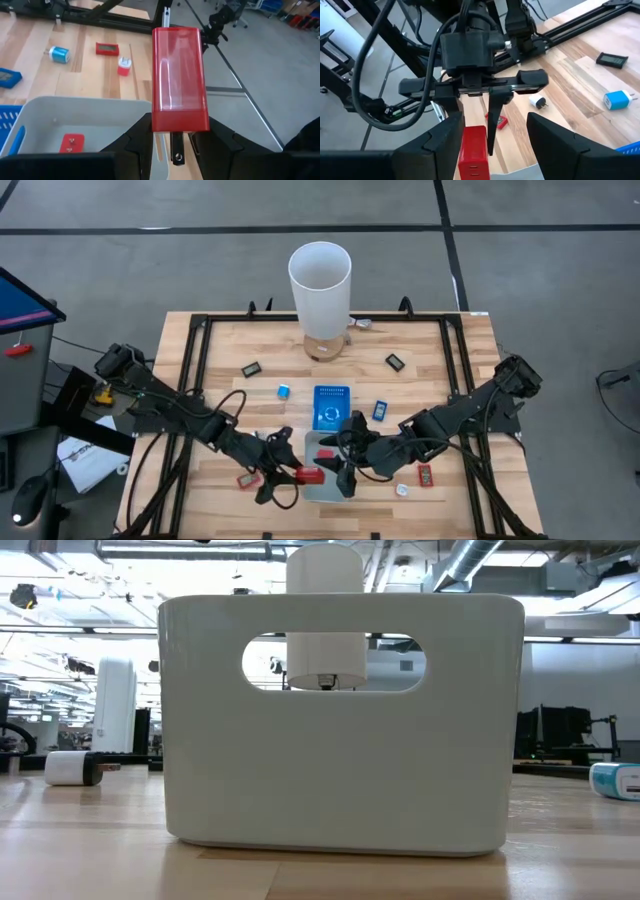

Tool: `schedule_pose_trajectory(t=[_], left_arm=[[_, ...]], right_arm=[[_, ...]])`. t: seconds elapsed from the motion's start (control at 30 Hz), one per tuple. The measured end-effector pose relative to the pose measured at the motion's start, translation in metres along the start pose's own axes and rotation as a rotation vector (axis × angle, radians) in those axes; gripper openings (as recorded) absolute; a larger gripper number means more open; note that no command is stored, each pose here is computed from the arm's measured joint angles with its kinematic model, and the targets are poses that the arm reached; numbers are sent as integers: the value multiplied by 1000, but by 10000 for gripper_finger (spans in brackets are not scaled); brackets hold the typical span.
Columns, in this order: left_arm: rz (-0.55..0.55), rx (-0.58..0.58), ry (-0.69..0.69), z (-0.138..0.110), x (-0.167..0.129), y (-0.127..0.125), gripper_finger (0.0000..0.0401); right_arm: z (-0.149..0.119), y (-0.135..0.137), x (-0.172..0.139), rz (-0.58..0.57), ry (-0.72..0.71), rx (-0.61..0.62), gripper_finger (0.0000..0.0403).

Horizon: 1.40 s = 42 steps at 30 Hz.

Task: Pick & Place Office items
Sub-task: Put the red charger adapter into the gray bin

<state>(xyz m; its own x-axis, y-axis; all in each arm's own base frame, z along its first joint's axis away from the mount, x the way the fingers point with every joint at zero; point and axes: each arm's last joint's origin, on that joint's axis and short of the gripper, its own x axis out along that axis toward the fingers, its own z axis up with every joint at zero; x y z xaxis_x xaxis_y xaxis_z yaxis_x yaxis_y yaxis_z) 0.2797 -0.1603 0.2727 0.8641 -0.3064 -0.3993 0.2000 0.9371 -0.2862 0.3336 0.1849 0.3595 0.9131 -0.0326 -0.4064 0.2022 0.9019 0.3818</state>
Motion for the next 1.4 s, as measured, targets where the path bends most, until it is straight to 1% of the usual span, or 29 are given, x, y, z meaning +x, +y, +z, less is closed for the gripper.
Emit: schedule_pose_trajectory(t=[0.37, 0.6, 0.67, 0.73, 1.0, 1.07, 1.13, 1.3, 1.4], left_arm=[[29, -26, -65, 22, 1, 10, 113], [28, -32, -91, 28, -2, 11, 113], [29, -32, -87, 28, -5, 11, 113], [31, -40, -114, 32, -10, 10, 113], [57, -36, -219, 51, -43, 9, 113], [75, -30, -188, 49, -46, 11, 113], [93, -22, -130, 42, -45, 11, 113], [82, -21, -85, 34, -38, 5, 113], [89, -18, -63, 30, -32, 5, 113]], right_arm=[[-2, -3, 4, -7, 30, -40, 214], [-5, -5, 3, -24, 58, -44, 214], [-6, -4, 3, -23, 59, -45, 214], [-6, -3, 2, -19, 60, -45, 214], [-8, 0, 0, -22, 46, -43, 214], [-8, 0, 0, -21, 44, -42, 214], [-7, 1, 0, -15, 37, -39, 214], [-8, 2, 0, -11, 38, -39, 214], [-8, 2, 0, -10, 33, -37, 214]])
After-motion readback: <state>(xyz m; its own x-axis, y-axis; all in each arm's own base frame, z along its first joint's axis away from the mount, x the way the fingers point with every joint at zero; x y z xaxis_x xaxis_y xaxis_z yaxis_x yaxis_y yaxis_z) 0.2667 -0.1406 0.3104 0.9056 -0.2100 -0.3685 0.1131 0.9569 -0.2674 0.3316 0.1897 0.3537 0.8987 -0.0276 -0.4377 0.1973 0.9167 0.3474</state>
